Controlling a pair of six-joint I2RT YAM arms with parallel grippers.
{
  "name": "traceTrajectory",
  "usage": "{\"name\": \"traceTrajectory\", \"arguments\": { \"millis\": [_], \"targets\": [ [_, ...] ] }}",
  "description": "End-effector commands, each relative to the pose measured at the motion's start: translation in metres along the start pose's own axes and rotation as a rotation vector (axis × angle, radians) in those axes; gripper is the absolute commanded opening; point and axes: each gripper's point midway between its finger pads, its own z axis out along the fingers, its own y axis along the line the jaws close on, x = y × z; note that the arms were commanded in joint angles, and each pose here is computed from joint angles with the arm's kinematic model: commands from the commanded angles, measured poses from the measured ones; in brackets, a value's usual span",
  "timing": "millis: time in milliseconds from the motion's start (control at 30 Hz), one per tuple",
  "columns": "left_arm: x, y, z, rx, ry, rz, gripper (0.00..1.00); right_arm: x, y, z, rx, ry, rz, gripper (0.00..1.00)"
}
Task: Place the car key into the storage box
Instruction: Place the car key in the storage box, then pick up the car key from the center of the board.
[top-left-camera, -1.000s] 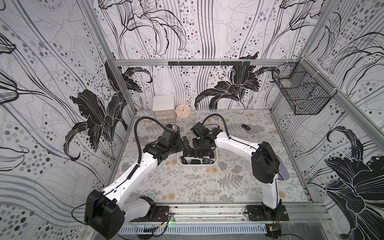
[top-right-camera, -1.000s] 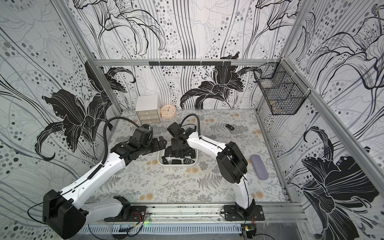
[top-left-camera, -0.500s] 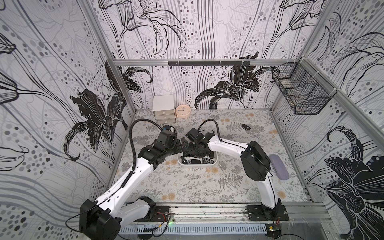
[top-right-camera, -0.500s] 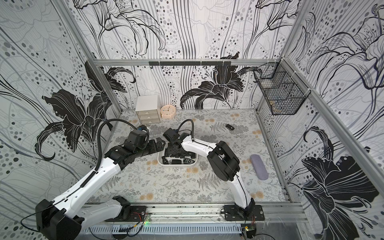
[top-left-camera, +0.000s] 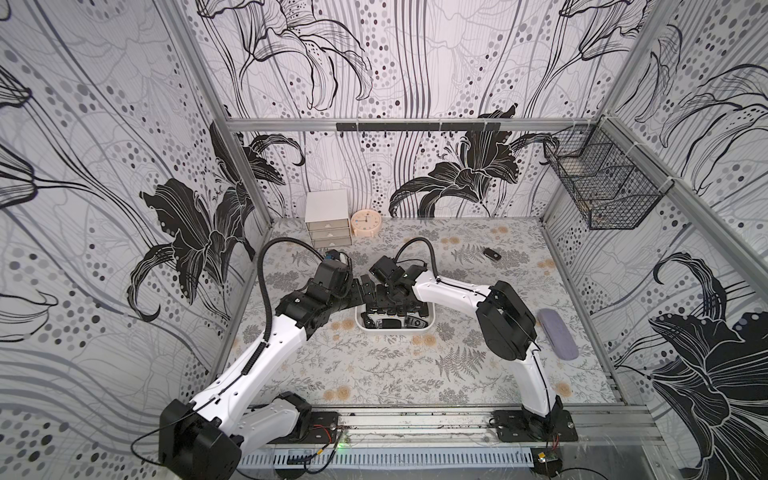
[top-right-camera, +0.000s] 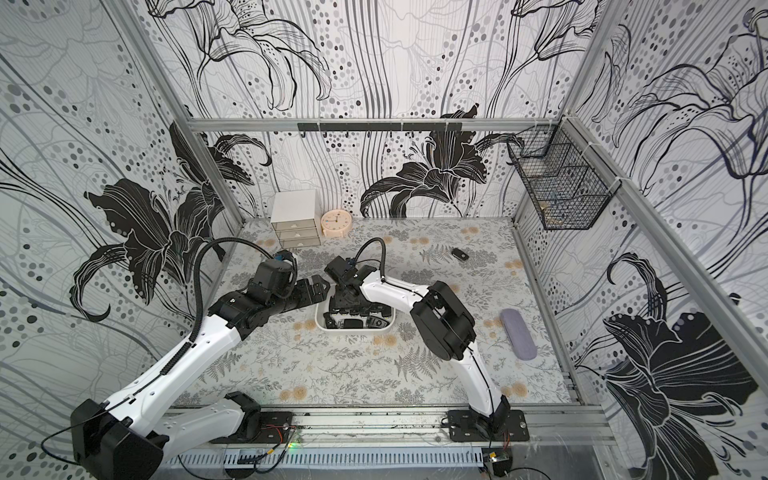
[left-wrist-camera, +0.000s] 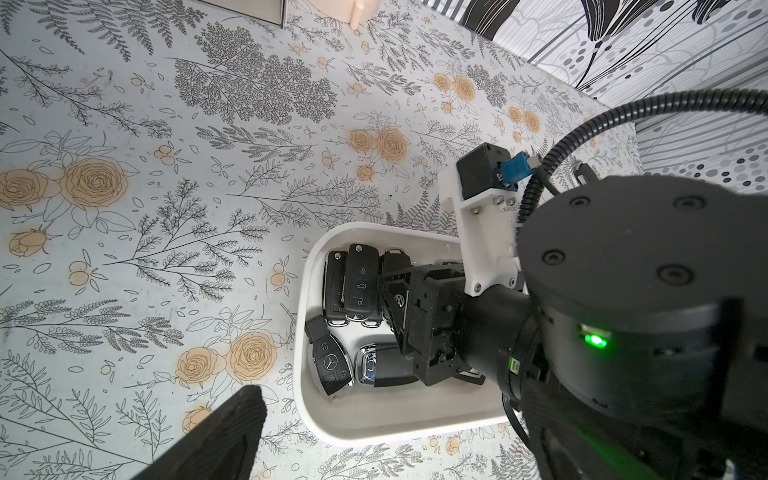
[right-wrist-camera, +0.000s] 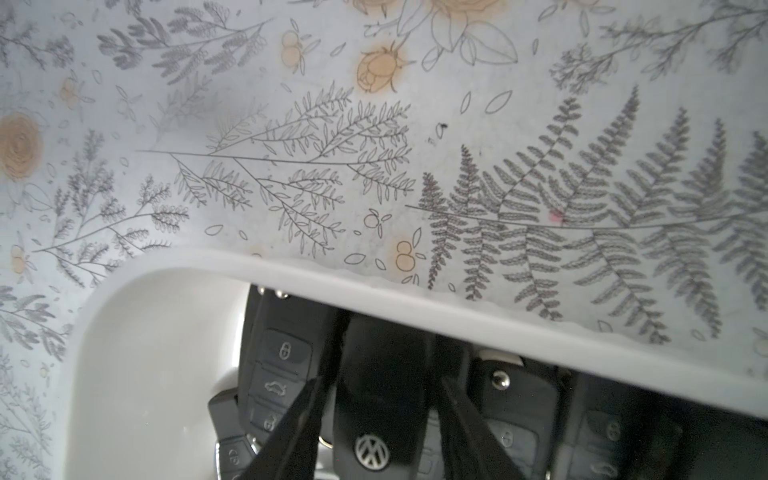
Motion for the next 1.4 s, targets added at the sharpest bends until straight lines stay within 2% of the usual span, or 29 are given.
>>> {"name": "traceTrajectory", "arguments": {
  "millis": [0, 200, 367, 433, 600, 767, 1200, 1367],
  "targets": [
    [-0.007, -0.004, 0.001, 0.013, -0.021, 0.016, 0.99, -0.009, 0.0, -0.01, 0.012, -0.032, 0.009, 0.54],
    [-0.013, -0.016, 0.004, 0.056, -0.02, 0.028, 0.99, -0.018, -0.002, -0.037, 0.002, -0.075, 0.004, 0.61],
    [-0.022, -0.039, 0.008, 0.143, -0.017, 0.037, 0.99, -0.035, -0.017, -0.074, 0.043, -0.18, -0.017, 0.77],
    [-0.027, -0.05, 0.009, 0.189, -0.02, 0.039, 0.99, -0.042, -0.028, -0.085, 0.07, -0.217, -0.018, 0.82],
    [-0.042, -0.082, 0.009, 0.322, -0.044, 0.045, 0.99, -0.055, -0.068, -0.1, 0.129, -0.251, 0.031, 0.88],
    [-0.057, -0.106, 0.01, 0.411, -0.062, 0.046, 0.99, -0.066, -0.114, -0.111, 0.199, -0.275, 0.087, 1.0],
    [-0.071, -0.141, 0.026, 0.505, -0.032, 0.044, 0.99, -0.098, -0.269, -0.112, 0.427, -0.304, 0.26, 1.0],
    [-0.072, -0.142, 0.029, 0.498, -0.028, 0.039, 0.99, -0.12, -0.32, -0.101, 0.427, -0.306, 0.325, 1.0]
  ]
}}
